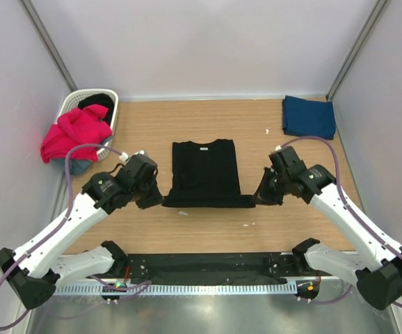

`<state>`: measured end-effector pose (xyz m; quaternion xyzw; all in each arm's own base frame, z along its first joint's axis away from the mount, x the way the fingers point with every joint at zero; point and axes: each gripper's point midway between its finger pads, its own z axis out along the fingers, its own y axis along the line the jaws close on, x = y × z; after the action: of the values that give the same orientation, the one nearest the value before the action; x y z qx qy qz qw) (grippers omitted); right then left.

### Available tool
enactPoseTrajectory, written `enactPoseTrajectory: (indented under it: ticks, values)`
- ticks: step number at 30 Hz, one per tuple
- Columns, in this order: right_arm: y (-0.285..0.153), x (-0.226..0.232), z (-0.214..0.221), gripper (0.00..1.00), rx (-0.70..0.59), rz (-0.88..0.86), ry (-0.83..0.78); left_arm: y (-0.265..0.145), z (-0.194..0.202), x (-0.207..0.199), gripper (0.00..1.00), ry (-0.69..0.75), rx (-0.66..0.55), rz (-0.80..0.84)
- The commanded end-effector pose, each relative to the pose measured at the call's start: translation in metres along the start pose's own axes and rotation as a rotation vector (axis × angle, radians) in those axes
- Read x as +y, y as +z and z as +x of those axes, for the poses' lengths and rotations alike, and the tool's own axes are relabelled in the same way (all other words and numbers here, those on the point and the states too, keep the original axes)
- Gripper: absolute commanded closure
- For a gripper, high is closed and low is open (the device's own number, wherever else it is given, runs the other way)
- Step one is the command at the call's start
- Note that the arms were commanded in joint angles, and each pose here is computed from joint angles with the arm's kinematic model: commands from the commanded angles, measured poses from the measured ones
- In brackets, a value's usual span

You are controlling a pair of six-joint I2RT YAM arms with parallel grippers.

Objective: Fold and stack the t-shirts
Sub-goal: Fold the tshirt

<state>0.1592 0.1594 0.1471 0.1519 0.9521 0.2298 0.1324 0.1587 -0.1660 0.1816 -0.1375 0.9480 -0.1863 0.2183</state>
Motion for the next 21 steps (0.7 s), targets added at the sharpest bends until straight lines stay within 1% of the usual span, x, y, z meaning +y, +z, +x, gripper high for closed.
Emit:
enactPoseTrajectory:
  ticks: [1, 2, 3, 7, 8, 10, 15, 16, 17, 21]
  values:
    - [-0.016, -0.009, -0.039, 0.99, -0.128, 0.157, -0.075, -0.002, -0.026, 0.033, 1.0, 0.08, -0.096, -0.216]
    - [-0.017, -0.009, -0.05, 0.99, -0.163, 0.182, -0.087, 0.0, -0.033, 0.027, 1.0, 0.074, -0.114, -0.207]
    - [-0.015, -0.002, -0.06, 0.99, -0.171, 0.191, -0.117, -0.001, -0.04, 0.02, 1.0, 0.07, -0.129, -0.197]
    - [-0.006, 0.018, -0.087, 0.99, -0.197, 0.163, -0.164, -0.002, -0.067, 0.005, 1.0, 0.048, -0.194, -0.18]
    - [-0.009, 0.027, -0.097, 0.99, -0.22, 0.141, -0.169, -0.004, -0.072, 0.003, 1.0, 0.056, -0.207, -0.173]
    - [-0.002, 0.031, -0.107, 0.99, -0.216, 0.149, -0.183, -0.007, -0.087, -0.001, 1.0, 0.044, -0.233, -0.172]
    - [-0.001, 0.038, -0.147, 0.99, -0.28, 0.17, -0.194, 0.004, -0.105, -0.003, 1.0, 0.04, -0.247, -0.165]
    - [0.007, 0.035, -0.152, 0.99, -0.264, 0.19, -0.196, 0.008, -0.114, -0.004, 1.0, 0.017, -0.266, -0.152]
    - [0.006, 0.037, -0.161, 0.99, -0.281, 0.19, -0.203, 0.013, -0.114, -0.005, 1.0, 0.006, -0.252, -0.138]
    - [0.015, 0.039, -0.187, 0.99, -0.308, 0.176, -0.187, 0.023, -0.13, -0.004, 1.0, -0.017, -0.277, -0.143]
